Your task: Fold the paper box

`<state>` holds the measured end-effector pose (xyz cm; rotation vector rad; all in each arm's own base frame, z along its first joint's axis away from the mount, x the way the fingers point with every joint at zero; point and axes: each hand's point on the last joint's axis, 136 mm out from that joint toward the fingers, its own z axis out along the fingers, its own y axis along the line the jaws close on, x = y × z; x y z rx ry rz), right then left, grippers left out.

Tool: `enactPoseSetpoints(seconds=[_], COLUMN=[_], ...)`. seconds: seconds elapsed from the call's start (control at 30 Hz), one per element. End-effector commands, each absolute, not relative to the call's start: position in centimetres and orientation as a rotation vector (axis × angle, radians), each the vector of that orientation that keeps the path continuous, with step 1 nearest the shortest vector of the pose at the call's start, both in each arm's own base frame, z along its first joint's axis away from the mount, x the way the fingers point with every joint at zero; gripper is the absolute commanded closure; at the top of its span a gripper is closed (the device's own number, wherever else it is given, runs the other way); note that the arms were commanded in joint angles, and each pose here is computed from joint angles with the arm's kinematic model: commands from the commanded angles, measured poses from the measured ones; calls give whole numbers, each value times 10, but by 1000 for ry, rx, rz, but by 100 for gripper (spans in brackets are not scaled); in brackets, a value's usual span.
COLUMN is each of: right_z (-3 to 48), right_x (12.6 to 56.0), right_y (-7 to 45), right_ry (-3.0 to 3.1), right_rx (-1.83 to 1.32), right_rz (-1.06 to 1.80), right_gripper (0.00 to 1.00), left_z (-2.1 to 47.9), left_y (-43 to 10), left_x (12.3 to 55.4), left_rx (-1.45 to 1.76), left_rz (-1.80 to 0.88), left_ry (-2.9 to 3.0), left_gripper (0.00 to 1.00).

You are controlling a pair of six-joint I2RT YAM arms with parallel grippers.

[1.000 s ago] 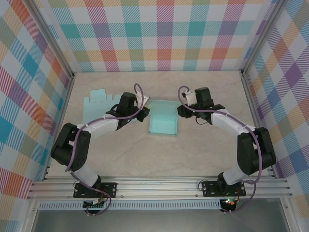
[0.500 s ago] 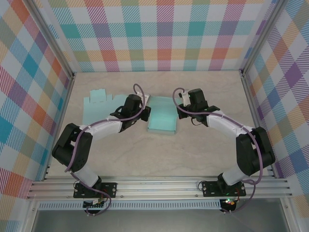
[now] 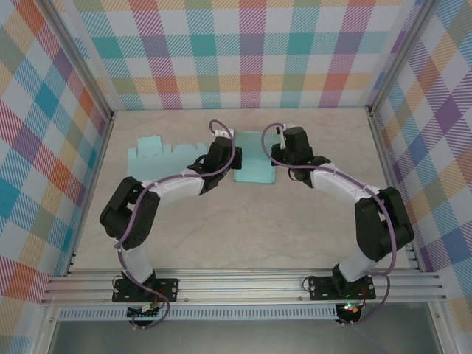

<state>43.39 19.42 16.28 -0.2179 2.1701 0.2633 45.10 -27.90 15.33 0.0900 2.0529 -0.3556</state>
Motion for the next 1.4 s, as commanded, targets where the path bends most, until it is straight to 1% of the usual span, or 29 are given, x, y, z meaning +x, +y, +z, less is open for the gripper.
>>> enactPoseSetpoints(seconds=[0.0, 0.2, 0.27, 0.67, 1.0, 1.23, 1.37], right_z=[175, 160, 156, 130, 140, 107, 96], right_x=[448, 448, 445, 430, 431, 415, 402], right_y=[215, 223, 226, 228, 243, 244, 239], right_ry=[2089, 2085, 2081, 2123, 2088, 2114, 2101], right_rx=[-196, -173, -172, -65, -27, -56, -78], right_rz=[339, 354, 360, 413, 528, 519, 492], right_gripper=[98, 98, 100, 100, 100, 100, 100], left_z=[158, 136, 129, 100, 91, 77, 67], left_y=[-300, -307, -308, -310, -316, -306, -298], left_x=[455, 455, 452, 435, 425, 416, 408], left_rx=[3, -24, -30, -38, -14, -8, 7], left_rz=[-420, -395, -399, -383, -378, -353, -339], left_ry=[2004, 2020, 2024, 2055, 2070, 2089, 2100], left_gripper=[100, 100, 100, 100, 100, 100, 100])
